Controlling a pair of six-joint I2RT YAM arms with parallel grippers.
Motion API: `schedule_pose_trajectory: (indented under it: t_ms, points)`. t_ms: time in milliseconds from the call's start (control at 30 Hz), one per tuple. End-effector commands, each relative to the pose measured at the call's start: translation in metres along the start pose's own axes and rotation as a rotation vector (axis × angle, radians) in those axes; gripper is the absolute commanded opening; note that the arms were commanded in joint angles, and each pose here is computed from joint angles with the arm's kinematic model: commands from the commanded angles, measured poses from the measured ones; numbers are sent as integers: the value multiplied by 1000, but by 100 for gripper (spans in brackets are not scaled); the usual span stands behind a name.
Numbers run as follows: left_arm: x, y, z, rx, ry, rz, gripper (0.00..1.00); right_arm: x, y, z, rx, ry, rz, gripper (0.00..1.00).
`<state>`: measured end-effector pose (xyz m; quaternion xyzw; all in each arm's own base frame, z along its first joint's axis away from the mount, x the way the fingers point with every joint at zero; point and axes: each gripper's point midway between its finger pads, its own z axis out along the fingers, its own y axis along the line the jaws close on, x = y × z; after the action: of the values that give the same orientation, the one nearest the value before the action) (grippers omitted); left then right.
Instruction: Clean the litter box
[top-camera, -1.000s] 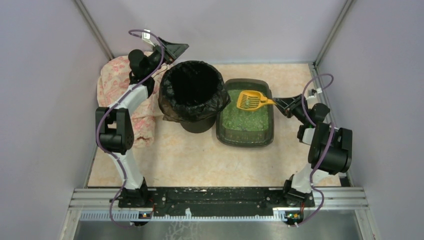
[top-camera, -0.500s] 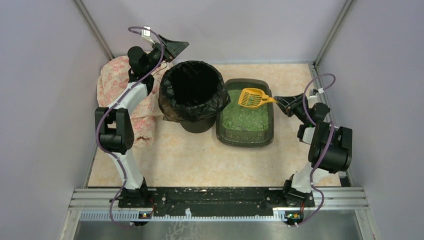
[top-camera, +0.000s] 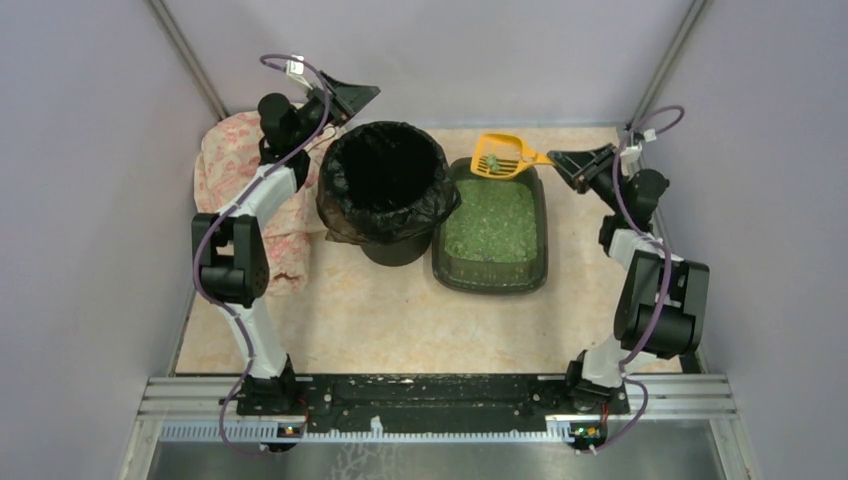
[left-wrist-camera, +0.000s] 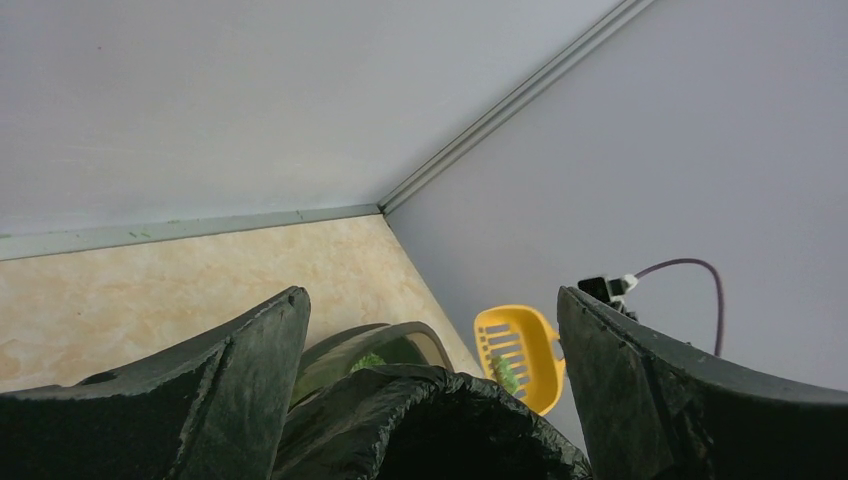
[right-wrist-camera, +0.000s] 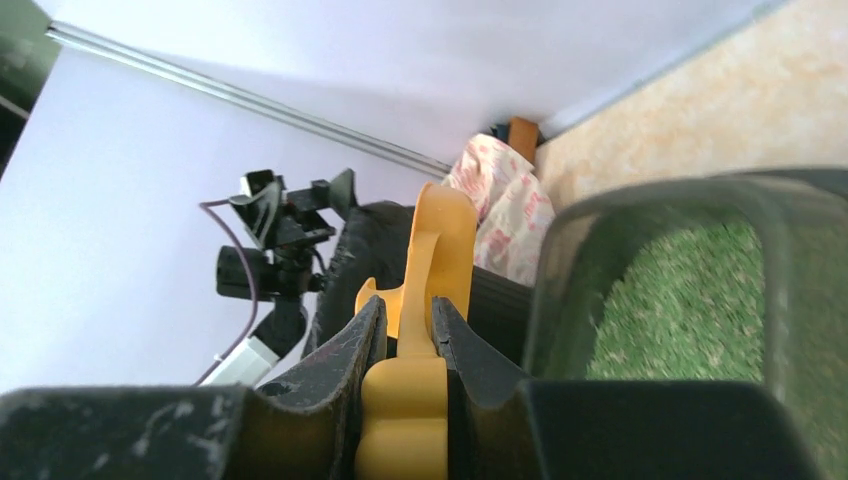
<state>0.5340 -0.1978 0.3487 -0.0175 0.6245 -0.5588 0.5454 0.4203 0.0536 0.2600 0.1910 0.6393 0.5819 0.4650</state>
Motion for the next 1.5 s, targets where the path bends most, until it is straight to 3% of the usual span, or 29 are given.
schedule_pose_trajectory:
  t_ms: [0,333,600,767,1000,1233,1467]
  points:
    - [-3,-8,4,33,-1,38,99,-22,62,5,-102,-27,-90,0]
    - [-2,-7,5,43,-6,25,99,-12,147,35,-215,39,-175,0]
    - [-3,-10,4,48,-10,28,99,47,200,77,-312,196,-286,0]
    - [-5,-13,2,49,-9,39,99,100,207,101,-277,317,-538,0]
    - [-6,-15,2,50,-13,42,99,134,198,119,-129,415,-939,0]
    - [-8,-14,5,51,-16,42,99,132,223,125,-116,361,-1084,0]
    - [-7,-10,6,49,-14,36,99,109,258,115,-169,260,-1026,0]
